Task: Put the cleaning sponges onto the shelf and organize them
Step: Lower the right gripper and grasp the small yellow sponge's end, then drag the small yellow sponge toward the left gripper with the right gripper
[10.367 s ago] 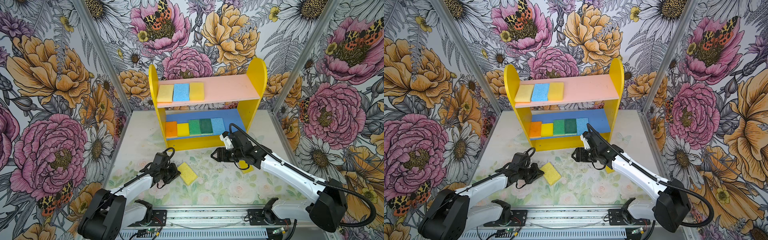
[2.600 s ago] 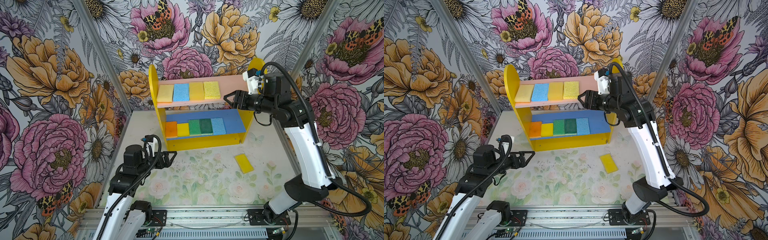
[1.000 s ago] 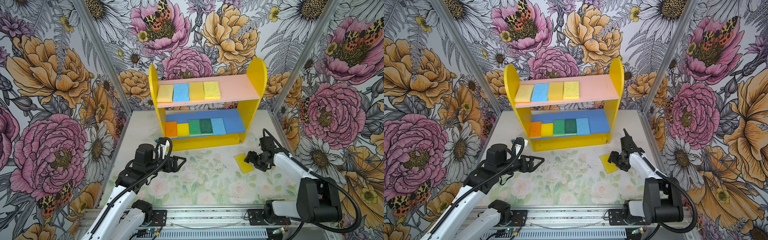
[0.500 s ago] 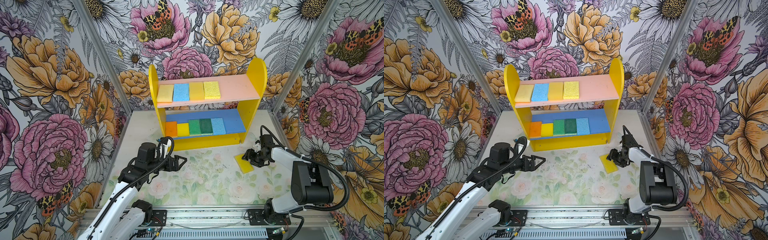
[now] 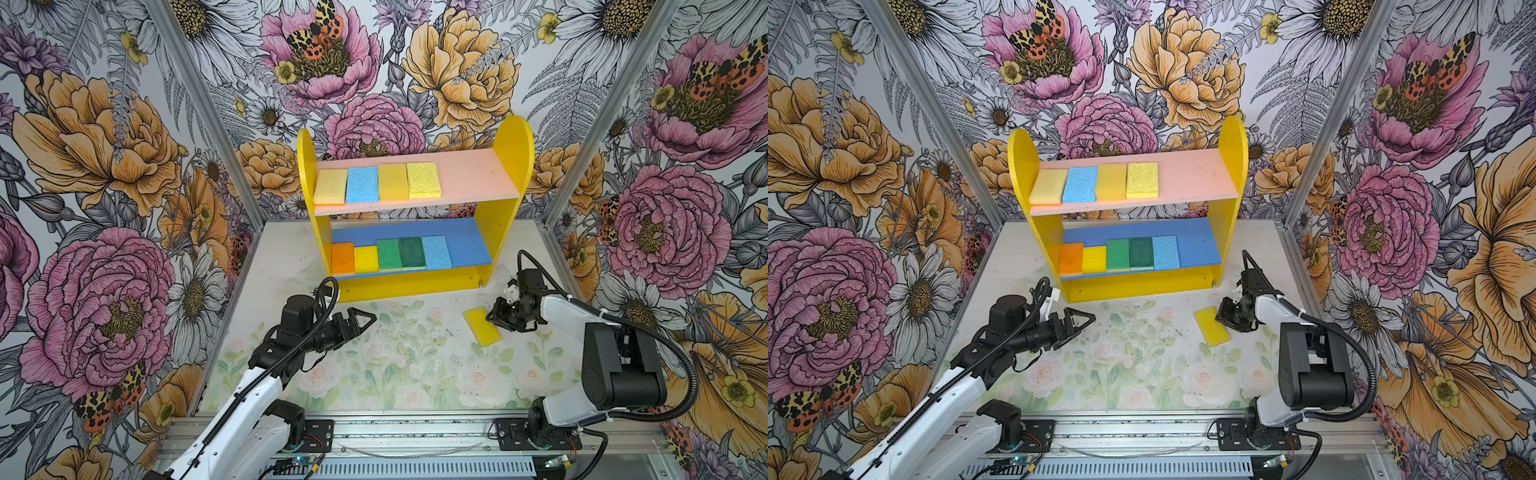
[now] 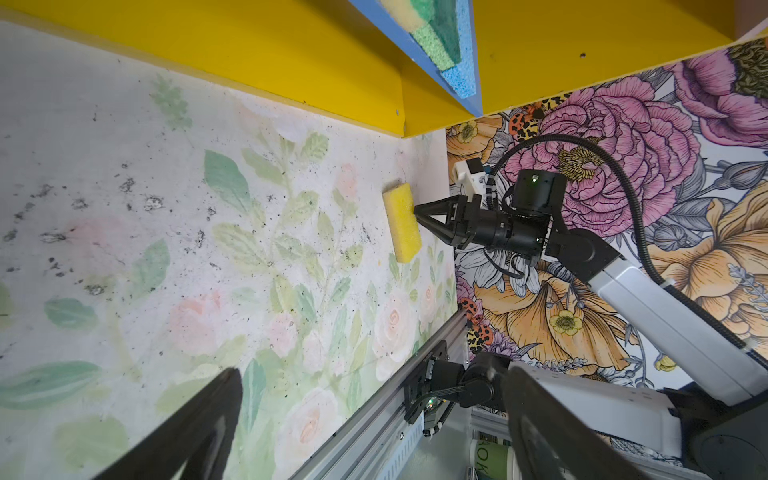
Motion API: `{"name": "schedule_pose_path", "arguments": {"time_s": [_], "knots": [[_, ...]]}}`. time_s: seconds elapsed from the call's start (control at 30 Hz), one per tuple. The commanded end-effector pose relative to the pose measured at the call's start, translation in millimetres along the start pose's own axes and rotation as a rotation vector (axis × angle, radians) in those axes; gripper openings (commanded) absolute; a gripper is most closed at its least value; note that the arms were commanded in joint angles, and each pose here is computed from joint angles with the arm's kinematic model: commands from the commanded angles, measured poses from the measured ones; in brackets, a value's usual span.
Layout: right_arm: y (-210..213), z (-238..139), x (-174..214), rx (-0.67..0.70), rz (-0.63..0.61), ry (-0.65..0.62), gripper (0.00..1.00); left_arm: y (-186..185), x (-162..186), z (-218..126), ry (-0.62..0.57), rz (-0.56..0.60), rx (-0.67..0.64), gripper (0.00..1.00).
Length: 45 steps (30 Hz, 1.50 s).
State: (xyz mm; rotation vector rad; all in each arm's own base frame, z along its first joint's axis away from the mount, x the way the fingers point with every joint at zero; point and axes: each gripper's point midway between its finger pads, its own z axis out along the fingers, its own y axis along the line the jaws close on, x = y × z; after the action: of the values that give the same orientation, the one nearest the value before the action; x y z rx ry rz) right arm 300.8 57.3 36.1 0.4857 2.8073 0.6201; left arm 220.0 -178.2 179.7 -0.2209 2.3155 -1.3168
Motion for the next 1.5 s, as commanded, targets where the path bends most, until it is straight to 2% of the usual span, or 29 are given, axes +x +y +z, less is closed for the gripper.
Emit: {"name": "schedule_pose_path", "arguments": {"time_s": [0.0,0.23,0.4,0.6,1.03,1.47], "knots": [[-6,7,1,0.032,-0.011,0.001,0.29,-8,-3,0,-0.008,-0.030,0.049,0.99],[-9,19,6,0.047,-0.012,0.042,0.29,-3,1,0,-0.010,-0.054,0.051,0.99],[-1,14,4,0.035,-0.028,0.021,0.12,-1,2,0,-0.024,-0.075,0.068,0.99],[16,6,5,0.009,-0.049,-0.011,0.01,-1,3,-1,-0.032,-0.083,0.080,0.98],[67,3,19,-0.139,-0.058,-0.015,0.00,14,0,-6,-0.077,-0.144,0.081,0.95],[136,16,55,-0.304,-0.086,0.039,0.00,30,-2,-3,-0.104,-0.176,0.062,0.95]]}}
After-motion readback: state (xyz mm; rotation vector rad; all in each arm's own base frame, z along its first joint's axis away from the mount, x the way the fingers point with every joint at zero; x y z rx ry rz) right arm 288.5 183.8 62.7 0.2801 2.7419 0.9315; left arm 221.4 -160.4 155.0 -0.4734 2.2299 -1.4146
